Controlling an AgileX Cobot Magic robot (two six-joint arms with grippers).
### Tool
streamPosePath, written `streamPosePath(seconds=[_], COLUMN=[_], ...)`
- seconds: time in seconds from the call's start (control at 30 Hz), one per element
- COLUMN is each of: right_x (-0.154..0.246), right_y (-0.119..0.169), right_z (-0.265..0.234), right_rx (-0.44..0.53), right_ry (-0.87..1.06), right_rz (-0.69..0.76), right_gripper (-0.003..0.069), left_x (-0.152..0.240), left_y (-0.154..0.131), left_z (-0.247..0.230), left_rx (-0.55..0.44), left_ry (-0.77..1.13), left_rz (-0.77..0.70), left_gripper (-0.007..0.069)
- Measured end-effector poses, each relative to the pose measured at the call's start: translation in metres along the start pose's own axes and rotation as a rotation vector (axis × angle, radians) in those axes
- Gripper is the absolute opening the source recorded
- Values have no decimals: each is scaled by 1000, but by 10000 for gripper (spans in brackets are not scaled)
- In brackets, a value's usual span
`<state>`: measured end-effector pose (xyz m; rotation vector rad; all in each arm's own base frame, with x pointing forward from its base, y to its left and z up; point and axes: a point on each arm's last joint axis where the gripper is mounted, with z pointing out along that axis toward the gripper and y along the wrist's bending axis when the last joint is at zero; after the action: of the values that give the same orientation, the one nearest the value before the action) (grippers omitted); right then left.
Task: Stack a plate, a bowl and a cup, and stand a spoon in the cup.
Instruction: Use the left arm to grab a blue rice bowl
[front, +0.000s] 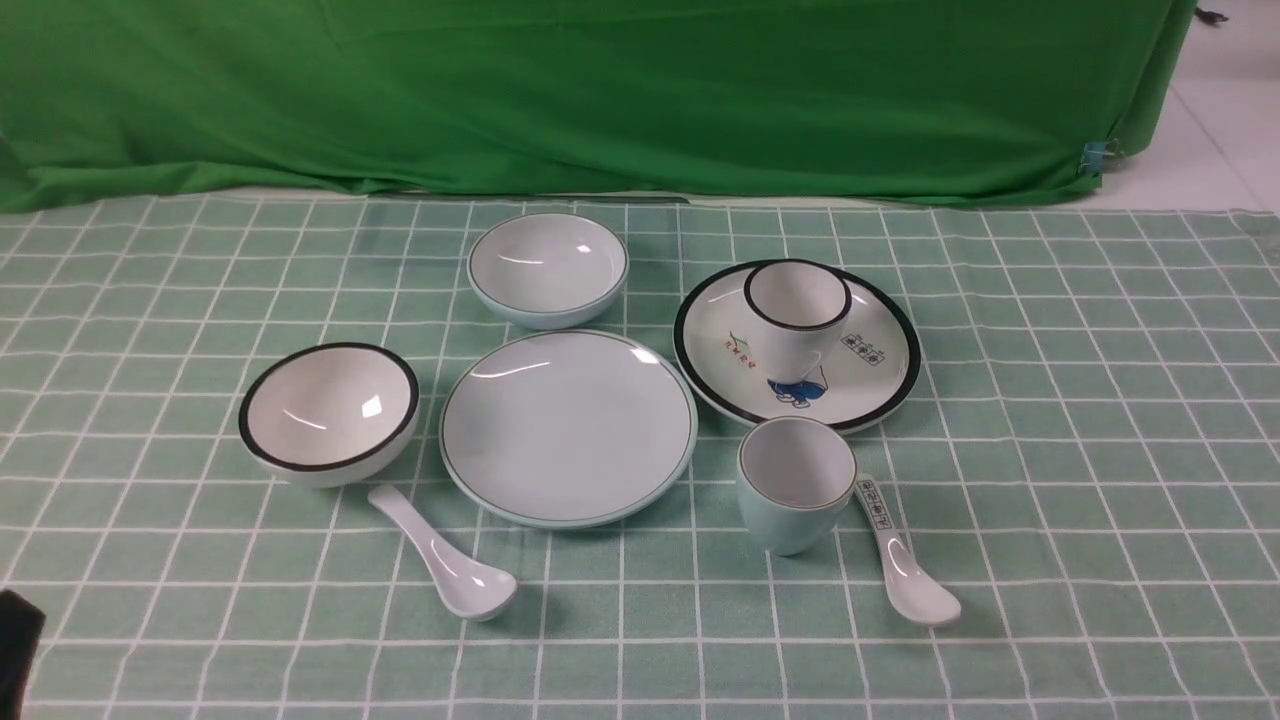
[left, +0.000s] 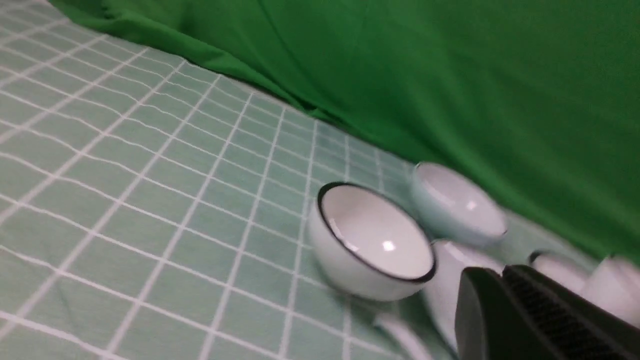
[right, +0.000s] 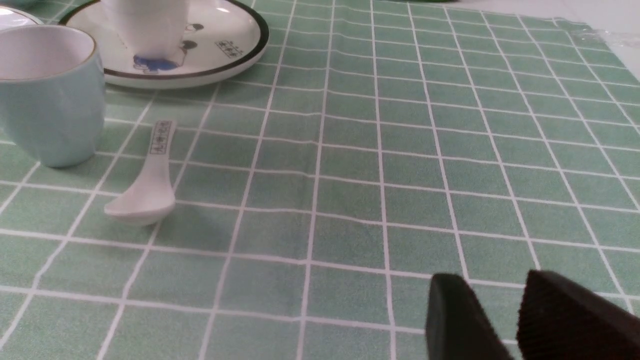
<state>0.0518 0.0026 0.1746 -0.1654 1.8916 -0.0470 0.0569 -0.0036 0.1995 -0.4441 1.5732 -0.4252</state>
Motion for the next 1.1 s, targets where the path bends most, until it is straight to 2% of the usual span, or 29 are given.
streamPosePath(seconds=[0.07,0.13,0.23,0.3,0.47,0.57,0.67,0.87,1.1], right_x=[0,0,0,0,0,0,0,0,-1], right_y=[0,0,0,0,0,0,0,0,0], right_z=[0,0,0,0,0,0,0,0,0], right_rx=[0,0,0,0,0,0,0,0,1], right_ry=[0,0,0,0,0,0,0,0,-13], right_rz=[0,0,0,0,0,0,0,0,5], right_gripper=[242,242,242,242,242,242,242,242,242], left_x=[-5,-9,-11,-16,-53,-71,-80,-74,-63], left_y=[-1,0,-2,-13,-57,-80,-92,-100,-96], left_z=[0,0,-1,-4,-8,5,20,55,73], left_rx=[13,14,23,73,212,287,331,347,314], left_ry=[-59,-100,-102,-51,95,257,379,573,656], left_rz=[-159,-244,-286,-247,27,171,235,296,319], left_gripper=[18,18,18,18,18,18,18,18,18])
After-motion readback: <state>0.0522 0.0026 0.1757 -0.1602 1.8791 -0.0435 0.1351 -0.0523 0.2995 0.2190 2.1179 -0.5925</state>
